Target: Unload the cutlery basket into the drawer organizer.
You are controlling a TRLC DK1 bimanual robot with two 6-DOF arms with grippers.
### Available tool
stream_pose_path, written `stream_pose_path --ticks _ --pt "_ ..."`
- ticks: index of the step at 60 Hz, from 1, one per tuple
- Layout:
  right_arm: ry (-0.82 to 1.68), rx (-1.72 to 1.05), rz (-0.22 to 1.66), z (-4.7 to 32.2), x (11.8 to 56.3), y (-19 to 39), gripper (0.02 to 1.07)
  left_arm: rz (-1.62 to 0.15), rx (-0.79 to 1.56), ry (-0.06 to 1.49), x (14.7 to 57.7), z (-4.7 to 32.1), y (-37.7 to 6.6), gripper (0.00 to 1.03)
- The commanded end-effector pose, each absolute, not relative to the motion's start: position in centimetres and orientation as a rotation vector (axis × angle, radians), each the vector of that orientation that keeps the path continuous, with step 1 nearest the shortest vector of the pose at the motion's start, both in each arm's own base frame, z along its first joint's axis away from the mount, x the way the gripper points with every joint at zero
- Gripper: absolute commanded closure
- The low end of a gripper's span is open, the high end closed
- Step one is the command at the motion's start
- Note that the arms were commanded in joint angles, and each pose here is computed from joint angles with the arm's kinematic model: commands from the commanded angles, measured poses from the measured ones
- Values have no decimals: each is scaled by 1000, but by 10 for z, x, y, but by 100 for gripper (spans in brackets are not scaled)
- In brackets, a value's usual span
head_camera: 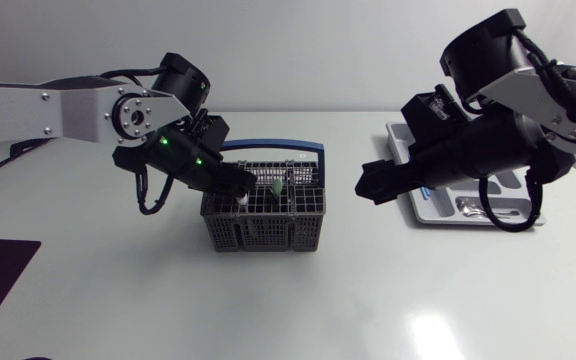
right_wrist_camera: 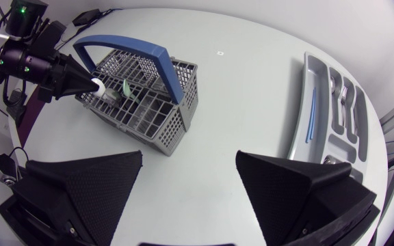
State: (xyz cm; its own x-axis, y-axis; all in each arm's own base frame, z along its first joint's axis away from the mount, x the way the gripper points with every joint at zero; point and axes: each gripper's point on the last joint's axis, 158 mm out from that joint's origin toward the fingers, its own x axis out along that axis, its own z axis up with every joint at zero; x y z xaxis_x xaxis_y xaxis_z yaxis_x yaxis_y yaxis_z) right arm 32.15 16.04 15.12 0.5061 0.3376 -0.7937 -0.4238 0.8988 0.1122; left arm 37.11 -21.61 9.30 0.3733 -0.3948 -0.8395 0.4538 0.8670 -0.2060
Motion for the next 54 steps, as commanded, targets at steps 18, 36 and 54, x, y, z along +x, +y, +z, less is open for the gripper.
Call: stream_pose_path --ticks 18,36,54 --pt "974 -102 444 134 316 159 9 -570 70 1057 371 85 -227 85" --pt "972 -103 446 135 314 158 9 -568 65 1067 364 81 -226 89" --pt "973 -109 438 133 311 155 9 -572 46 1061 363 82 -225 98"
